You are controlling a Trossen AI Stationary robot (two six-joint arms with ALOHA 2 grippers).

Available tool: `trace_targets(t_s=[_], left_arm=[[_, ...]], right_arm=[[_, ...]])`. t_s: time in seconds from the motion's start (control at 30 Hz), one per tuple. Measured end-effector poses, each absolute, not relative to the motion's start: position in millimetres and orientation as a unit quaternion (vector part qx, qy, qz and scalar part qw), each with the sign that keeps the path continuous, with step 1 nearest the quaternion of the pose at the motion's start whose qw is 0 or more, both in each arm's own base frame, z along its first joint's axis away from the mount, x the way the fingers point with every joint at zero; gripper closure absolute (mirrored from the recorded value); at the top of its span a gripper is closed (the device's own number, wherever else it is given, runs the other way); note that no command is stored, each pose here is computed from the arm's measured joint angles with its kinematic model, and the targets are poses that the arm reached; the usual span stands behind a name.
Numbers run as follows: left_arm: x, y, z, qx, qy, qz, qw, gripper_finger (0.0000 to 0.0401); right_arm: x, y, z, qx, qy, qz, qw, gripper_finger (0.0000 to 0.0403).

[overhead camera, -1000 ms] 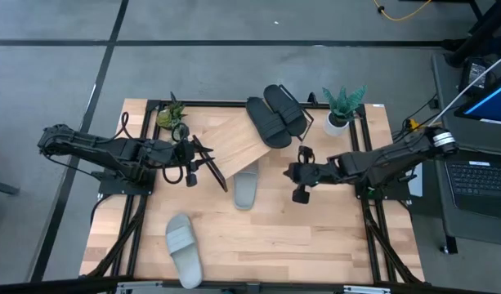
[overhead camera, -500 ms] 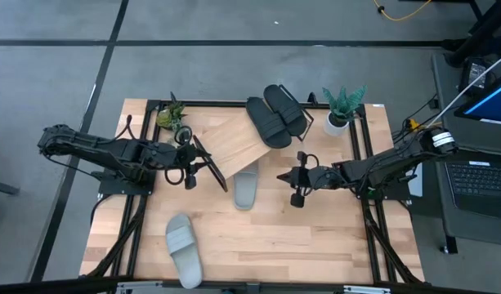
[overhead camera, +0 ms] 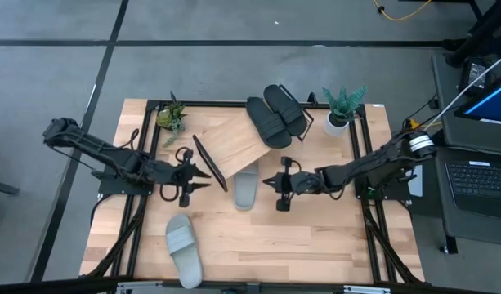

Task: Pick and place slides into the shelf
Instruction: Put the right gray slipper on the shelf

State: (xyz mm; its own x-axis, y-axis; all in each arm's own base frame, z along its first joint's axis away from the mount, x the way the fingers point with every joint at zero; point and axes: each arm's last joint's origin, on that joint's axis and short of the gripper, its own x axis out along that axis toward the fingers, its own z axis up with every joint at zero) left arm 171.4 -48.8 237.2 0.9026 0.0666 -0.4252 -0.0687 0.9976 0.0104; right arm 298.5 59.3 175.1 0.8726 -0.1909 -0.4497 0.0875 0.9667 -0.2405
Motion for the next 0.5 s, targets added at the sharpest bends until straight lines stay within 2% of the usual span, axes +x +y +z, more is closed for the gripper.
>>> trace_targets(t_s=[0.33,0.5], left_arm=[[159.6,-77.5,236.8,-0.003,0.216,-0.021,0.976,0.0291],[155.9,-84.0,236.9,0.005,0.213,-0.028,0.977,0.0291]], right_arm=[[327.5,65.5,164.8,-0.135,0.273,-0.069,0.95,0.0394],[346.8,69.9,162.5,-0.149,0.272,-0.065,0.949,0.0355]])
